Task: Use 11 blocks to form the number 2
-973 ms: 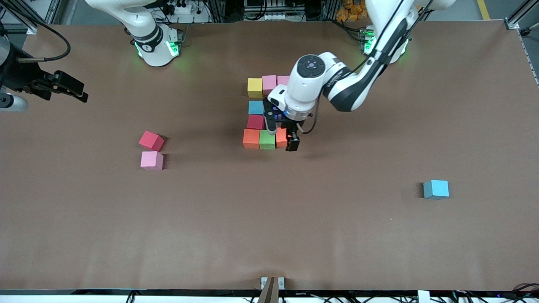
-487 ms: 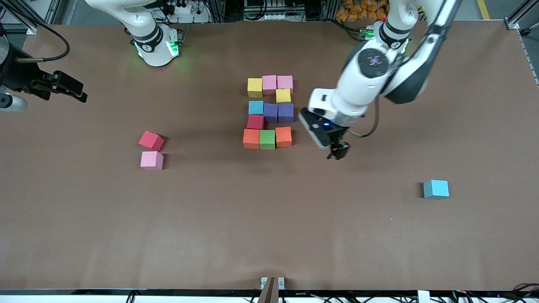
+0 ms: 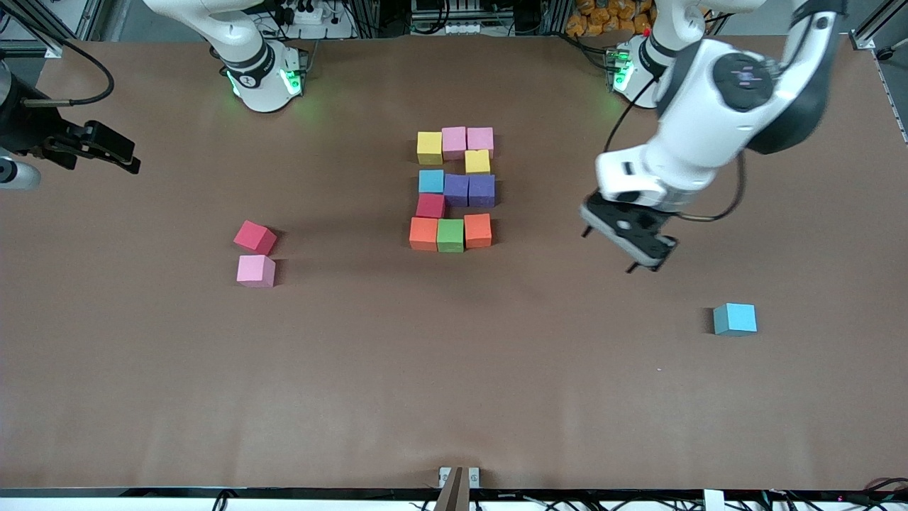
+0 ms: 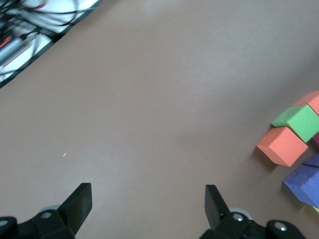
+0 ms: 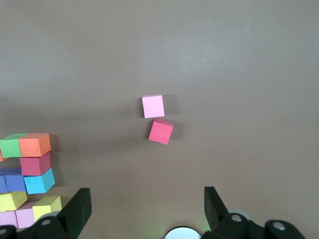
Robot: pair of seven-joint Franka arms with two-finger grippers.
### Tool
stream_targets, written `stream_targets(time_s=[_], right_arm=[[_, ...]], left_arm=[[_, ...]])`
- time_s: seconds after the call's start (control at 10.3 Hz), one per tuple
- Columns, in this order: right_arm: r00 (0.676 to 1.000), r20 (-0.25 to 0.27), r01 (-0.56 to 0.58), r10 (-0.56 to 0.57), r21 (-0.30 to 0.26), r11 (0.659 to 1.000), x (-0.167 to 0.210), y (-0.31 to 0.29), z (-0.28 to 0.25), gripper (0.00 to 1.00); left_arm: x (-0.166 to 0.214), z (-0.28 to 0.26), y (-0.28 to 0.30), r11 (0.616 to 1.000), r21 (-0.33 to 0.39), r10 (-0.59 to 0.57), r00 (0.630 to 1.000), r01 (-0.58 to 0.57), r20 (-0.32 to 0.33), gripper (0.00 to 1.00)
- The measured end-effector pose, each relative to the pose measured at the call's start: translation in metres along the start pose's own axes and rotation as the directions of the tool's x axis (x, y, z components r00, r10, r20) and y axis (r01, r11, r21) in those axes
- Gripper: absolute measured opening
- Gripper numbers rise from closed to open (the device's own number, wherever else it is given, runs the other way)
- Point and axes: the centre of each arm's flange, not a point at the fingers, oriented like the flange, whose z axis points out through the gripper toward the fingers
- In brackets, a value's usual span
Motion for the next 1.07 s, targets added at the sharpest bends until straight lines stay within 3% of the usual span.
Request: stream_targets(time_s=[0.29, 0.68, 1.07], right_arm=[[1.0, 0.0, 0.005, -0.005, 0.0, 1.0, 0.0, -0.003, 0.0, 1.0], [1.0, -0.001, 0.009, -0.009, -0.001, 1.0, -0.001, -0.005, 0.0, 1.0], [1.0, -0.001, 0.014, -0.014, -0.001, 1.0, -0.001, -0.007, -0.001, 1.0]], left_arm=[[-0.033, -0.036, -0.067, 0.991, 0.032, -0.128, 0.992, 0.128, -0.007, 1.0], [-0.08, -0.072, -0.136, 0.958, 0.045, -0.286, 0.957, 0.284, 0.051, 1.0], [-0.098, -0.117, -0.151, 0.869, 0.048, -0.495, 0.859, 0.493, 0.133, 1.0]])
